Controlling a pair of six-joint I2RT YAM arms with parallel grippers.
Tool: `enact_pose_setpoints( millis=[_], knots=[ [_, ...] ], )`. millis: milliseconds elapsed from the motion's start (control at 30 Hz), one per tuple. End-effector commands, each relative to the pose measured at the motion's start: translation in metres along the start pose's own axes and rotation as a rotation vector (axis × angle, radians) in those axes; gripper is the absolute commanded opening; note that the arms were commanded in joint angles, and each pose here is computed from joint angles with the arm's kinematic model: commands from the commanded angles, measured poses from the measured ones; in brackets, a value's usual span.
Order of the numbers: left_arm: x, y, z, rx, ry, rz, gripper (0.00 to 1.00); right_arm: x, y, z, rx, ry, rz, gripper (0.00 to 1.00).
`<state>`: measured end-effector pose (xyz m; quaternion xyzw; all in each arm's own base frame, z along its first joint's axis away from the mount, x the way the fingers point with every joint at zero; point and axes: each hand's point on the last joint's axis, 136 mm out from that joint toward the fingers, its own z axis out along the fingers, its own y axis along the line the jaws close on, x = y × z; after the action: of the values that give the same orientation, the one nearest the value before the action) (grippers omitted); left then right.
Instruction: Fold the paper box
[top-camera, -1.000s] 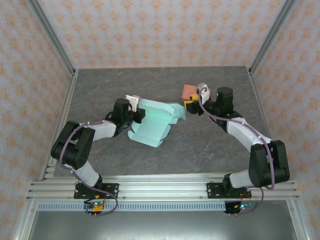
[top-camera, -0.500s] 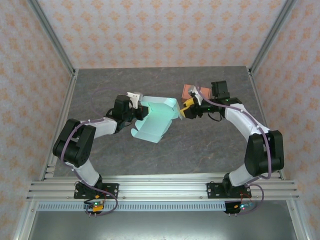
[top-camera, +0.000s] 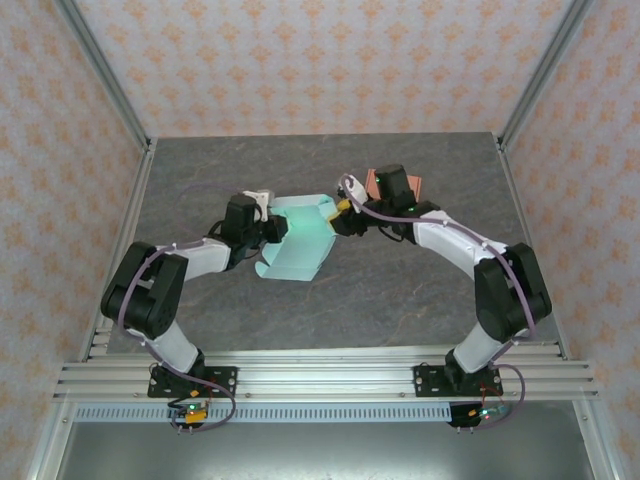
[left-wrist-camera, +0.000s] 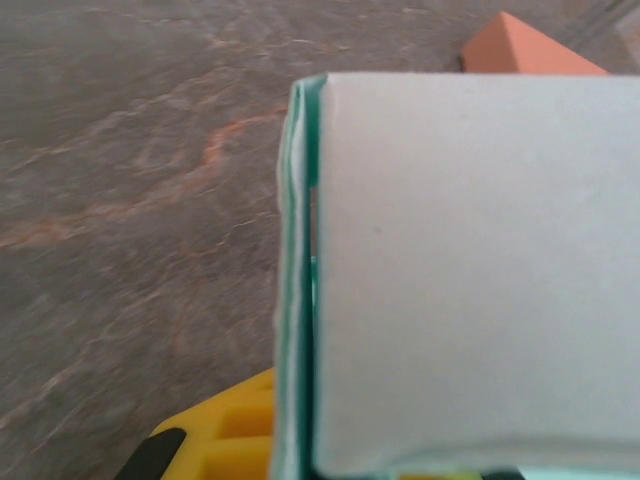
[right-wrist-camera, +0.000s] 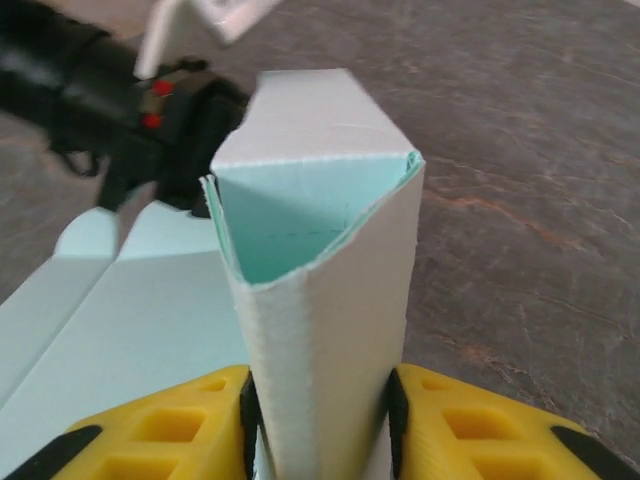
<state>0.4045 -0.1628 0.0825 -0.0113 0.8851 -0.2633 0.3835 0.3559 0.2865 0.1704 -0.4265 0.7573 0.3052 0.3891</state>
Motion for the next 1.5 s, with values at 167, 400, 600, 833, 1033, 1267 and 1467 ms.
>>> enact_pose_setpoints(
  millis=[167,400,600,833,1033,1267,1467],
  knots=[
    [-0.010,-0.006,-0.018,-0.117,-0.108,-0.055,0.00,-0.003,-0.006,0.032,0.153,0.019,0.014,0.40],
    [0.000,0.004,-0.019,-0.217,-0.076,-0.070,0.00,0.003,-0.019,0.056,0.332,0.059,-0.016,0.36],
    [-0.002,0.005,-0.022,-0.239,-0.088,-0.126,0.00,-0.004,-0.037,0.059,0.571,-0.026,0.080,0.37],
    [-0.001,0.010,-0.022,-0.289,-0.083,-0.126,0.00,-0.003,-0.060,0.047,0.821,-0.124,0.240,0.17],
    [-0.008,0.004,-0.017,-0.271,-0.085,-0.196,0.00,-0.003,-0.066,0.052,0.945,-0.200,0.333,0.08],
    [-0.011,-0.003,-0.013,-0.270,-0.075,-0.240,0.00,-0.014,-0.083,0.057,1.049,-0.236,0.348,0.06],
    [-0.015,0.004,-0.019,-0.345,-0.098,-0.252,0.00,-0.014,-0.073,0.081,0.857,-0.233,0.371,0.09]
  ],
)
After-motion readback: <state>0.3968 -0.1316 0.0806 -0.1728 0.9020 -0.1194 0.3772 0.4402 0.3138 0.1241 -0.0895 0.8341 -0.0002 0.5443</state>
